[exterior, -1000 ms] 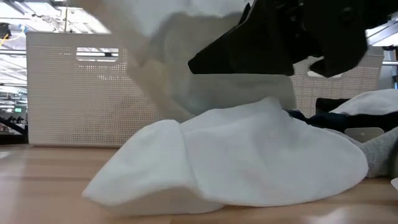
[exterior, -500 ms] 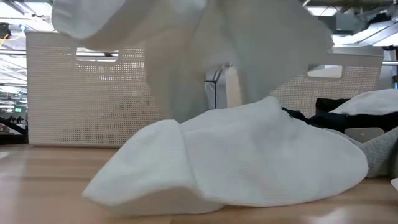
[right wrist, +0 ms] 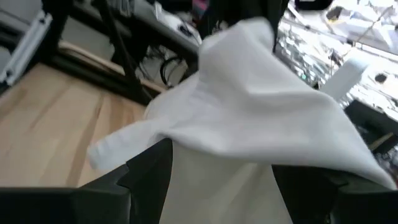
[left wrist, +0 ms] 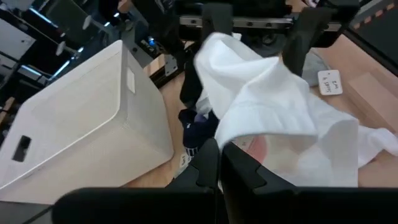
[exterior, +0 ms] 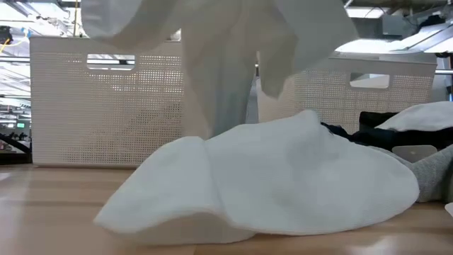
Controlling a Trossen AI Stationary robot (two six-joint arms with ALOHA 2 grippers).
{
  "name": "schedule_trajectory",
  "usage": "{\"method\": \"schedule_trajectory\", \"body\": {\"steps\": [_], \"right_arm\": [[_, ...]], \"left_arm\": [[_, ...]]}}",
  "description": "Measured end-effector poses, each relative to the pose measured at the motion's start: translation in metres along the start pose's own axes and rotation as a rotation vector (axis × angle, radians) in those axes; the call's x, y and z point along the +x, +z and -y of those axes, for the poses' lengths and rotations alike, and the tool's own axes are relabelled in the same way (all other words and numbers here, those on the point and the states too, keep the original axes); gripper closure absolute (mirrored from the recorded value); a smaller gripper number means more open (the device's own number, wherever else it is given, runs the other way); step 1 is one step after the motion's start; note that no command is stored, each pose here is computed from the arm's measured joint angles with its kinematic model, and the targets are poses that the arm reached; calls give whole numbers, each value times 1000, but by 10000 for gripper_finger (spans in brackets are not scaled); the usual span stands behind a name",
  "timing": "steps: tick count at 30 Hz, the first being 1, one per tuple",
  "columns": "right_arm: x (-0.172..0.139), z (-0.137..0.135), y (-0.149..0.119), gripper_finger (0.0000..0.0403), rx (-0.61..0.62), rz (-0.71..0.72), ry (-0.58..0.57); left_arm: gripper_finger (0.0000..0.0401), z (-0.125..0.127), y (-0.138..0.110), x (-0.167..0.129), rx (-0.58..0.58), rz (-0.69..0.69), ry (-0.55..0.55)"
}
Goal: Sort clothes
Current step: Put the white underwear into the left white bin
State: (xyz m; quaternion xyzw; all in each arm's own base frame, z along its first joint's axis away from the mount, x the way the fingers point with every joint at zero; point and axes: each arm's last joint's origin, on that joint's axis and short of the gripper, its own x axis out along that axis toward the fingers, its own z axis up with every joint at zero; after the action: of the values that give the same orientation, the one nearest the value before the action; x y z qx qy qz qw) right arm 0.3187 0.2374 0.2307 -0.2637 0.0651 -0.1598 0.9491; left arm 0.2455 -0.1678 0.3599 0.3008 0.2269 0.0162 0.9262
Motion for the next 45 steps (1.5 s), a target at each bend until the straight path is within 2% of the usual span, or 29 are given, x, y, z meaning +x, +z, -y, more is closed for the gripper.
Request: {"method": "schedule_trajectory", "body": {"steps": [12, 17, 22, 30, 32, 34, 38, 45], "right_arm": [[6, 10, 12, 119, 1, 130, 17], [12, 15, 15, 141, 12, 184, 25], [21, 22, 17, 207, 9, 231, 40], [33, 30, 26, 376, -87, 223, 10], [32, 30, 28, 392, -112, 229, 7], [32, 30, 30, 390, -125, 231, 5], [30, 30, 33, 396, -144, 238, 2], [35, 35, 45, 401, -199, 235, -18]], "left_arm": [[399, 5, 0, 2, -29, 15, -105], [399, 6, 1, 4, -53, 33, -138], [399, 5, 2, 4, -61, 44, -136], [399, 6, 1, 4, -60, 38, -138], [399, 6, 0, 3, -62, 27, -135], [395, 8, -2, 2, -43, 5, -107], [362, 12, -6, -3, -1, -37, -42], [261, 16, -15, -9, -10, -112, -41]]}}
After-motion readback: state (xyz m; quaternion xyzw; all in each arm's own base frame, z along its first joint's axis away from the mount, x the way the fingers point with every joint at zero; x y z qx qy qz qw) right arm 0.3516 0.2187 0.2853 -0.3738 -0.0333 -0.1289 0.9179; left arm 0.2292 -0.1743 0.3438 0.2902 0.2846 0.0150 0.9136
